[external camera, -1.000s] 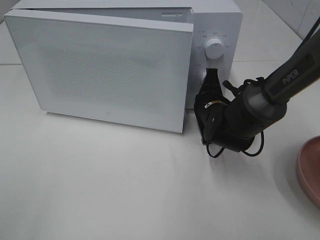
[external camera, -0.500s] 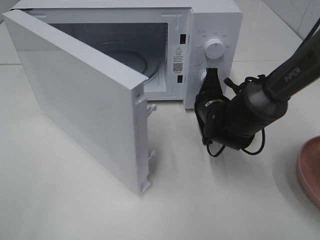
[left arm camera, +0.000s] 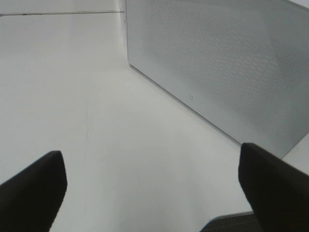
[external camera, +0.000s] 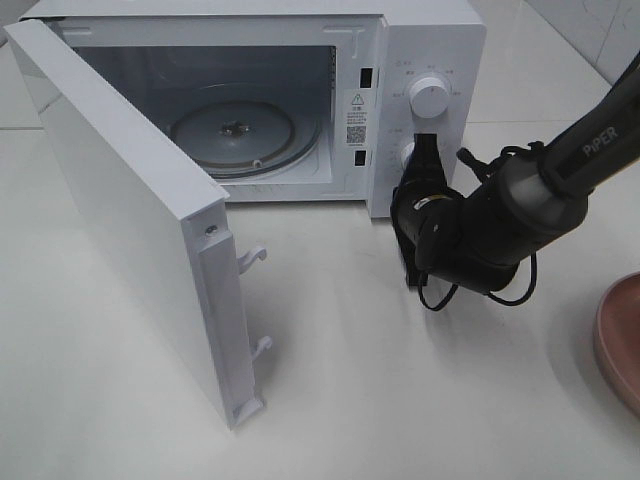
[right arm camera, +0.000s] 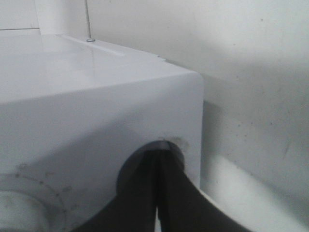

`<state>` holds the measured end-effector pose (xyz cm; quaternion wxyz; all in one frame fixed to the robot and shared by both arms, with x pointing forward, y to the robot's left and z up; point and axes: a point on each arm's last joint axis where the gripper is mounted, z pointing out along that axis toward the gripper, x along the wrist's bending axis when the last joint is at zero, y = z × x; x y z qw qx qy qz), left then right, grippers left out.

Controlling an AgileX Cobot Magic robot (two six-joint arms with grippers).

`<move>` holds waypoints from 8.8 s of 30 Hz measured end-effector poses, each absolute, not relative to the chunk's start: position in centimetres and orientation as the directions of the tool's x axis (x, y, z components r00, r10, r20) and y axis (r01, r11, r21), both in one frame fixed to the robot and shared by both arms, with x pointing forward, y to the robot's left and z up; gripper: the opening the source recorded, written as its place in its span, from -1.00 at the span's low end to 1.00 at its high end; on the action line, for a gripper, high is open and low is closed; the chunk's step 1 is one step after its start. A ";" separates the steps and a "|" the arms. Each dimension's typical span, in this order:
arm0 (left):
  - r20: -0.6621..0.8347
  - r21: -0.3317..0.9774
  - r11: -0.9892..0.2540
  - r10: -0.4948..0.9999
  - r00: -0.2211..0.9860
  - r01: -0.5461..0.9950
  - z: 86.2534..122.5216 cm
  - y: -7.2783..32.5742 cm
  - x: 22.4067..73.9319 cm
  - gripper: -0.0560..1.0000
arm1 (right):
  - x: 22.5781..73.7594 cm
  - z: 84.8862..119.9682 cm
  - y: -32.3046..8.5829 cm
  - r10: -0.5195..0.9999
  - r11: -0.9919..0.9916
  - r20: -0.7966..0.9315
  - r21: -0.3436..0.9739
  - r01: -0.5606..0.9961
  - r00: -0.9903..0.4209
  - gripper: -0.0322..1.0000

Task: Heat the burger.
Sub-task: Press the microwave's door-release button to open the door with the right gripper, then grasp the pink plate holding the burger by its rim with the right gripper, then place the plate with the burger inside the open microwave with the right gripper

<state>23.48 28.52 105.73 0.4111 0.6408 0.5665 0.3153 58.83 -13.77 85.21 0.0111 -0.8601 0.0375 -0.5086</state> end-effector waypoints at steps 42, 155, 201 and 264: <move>-0.062 0.884 -0.020 0.985 0.159 0.467 105.7 28.5 23.5 0.77 | 46.2 92.5 -16.5 0.676 -0.667 0.578 0.216 0.713 0.457 -0.90; -0.062 0.884 -0.020 0.985 0.159 0.467 105.7 28.5 23.5 0.77 | 46.3 88.6 -28.1 0.991 0.084 -0.104 0.003 0.996 -0.083 -0.71; -0.062 0.884 -0.020 0.985 0.159 0.467 105.7 28.5 23.5 0.77 | 43.9 92.1 -25.5 0.879 0.146 -0.461 0.022 0.989 -0.120 -0.89; -0.062 0.884 -0.020 0.985 0.159 0.467 105.7 28.5 23.5 0.77 | 36.8 97.0 -17.7 0.563 0.760 -0.482 -0.017 0.650 -0.671 -0.87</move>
